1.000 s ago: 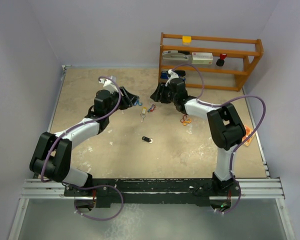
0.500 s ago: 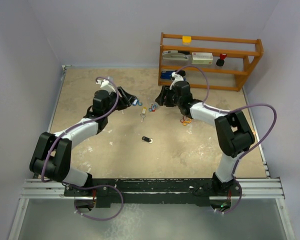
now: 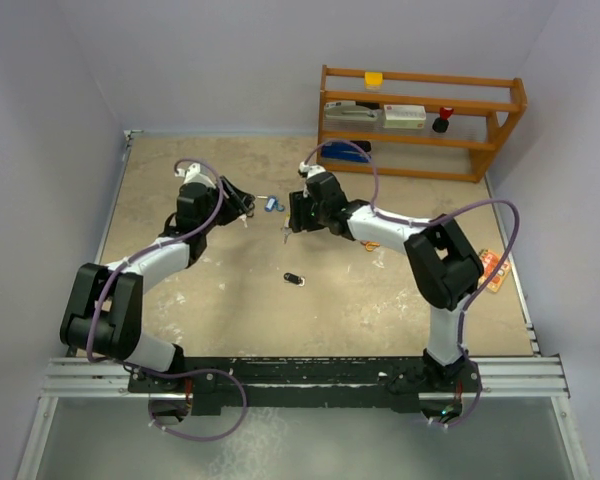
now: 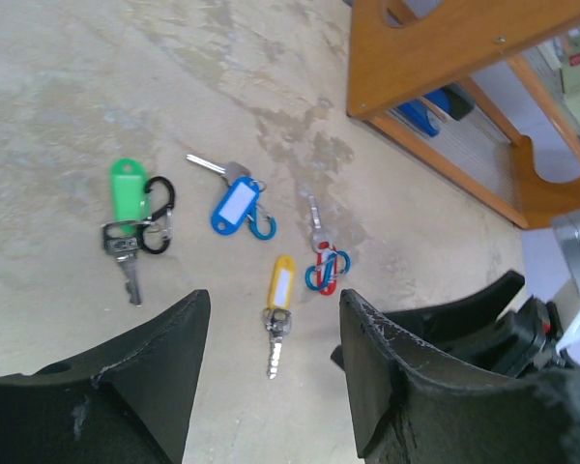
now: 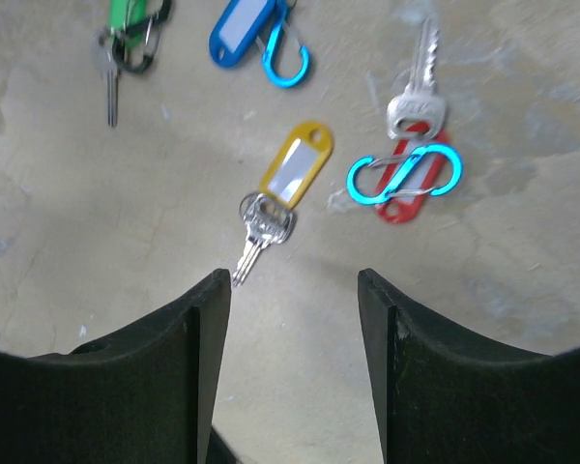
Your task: Put the keys on the keyring
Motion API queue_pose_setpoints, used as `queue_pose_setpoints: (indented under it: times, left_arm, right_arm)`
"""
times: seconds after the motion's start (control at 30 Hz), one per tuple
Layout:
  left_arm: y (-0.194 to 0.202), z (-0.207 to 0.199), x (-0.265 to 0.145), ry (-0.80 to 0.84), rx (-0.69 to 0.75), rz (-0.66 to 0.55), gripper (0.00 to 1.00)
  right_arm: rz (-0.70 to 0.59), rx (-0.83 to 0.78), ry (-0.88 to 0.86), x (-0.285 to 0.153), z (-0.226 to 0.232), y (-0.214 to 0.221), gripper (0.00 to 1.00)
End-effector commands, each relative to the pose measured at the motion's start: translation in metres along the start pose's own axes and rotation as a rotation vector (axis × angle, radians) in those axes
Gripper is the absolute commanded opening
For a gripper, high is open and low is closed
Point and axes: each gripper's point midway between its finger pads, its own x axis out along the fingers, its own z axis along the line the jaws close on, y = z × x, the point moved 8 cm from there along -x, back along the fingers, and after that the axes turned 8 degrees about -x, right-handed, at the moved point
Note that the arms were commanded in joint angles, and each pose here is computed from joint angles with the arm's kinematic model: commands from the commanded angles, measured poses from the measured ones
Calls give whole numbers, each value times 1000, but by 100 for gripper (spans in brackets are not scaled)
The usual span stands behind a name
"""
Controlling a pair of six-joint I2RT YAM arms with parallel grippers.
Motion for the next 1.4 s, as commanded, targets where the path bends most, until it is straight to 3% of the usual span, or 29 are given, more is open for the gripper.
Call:
queue_pose_setpoints:
  times: [0.0,0.2,0.4,0.73,0.87,1.07,1.37]
  left_arm:
    - [-14,-4,-8,10,-11,-39,54]
    - [-12,-3,-4,10,9,-2,54]
    - [-5,-6,2,-4,43,53,55]
    - [27,-38,22,-31,203,153,56]
    - [47,-57,30,7,249,198,56]
    - [76,-85,46,43,341,236,56]
    - [139,-122,75,113,512,339,56]
  right_arm:
    - [-21,-12,41,-6,4,-12,59]
    - [-14,18,114,-22,-4,-6,60]
    - [85,86,346,-49,-51,8,66]
    - [129,180,443,-73,-96,40,67]
    - [64,258,474,-84,-109,41,67]
    - [-167,408,478,-120,-129,23,76]
    - [-356,454,540,-165,-143,2,94]
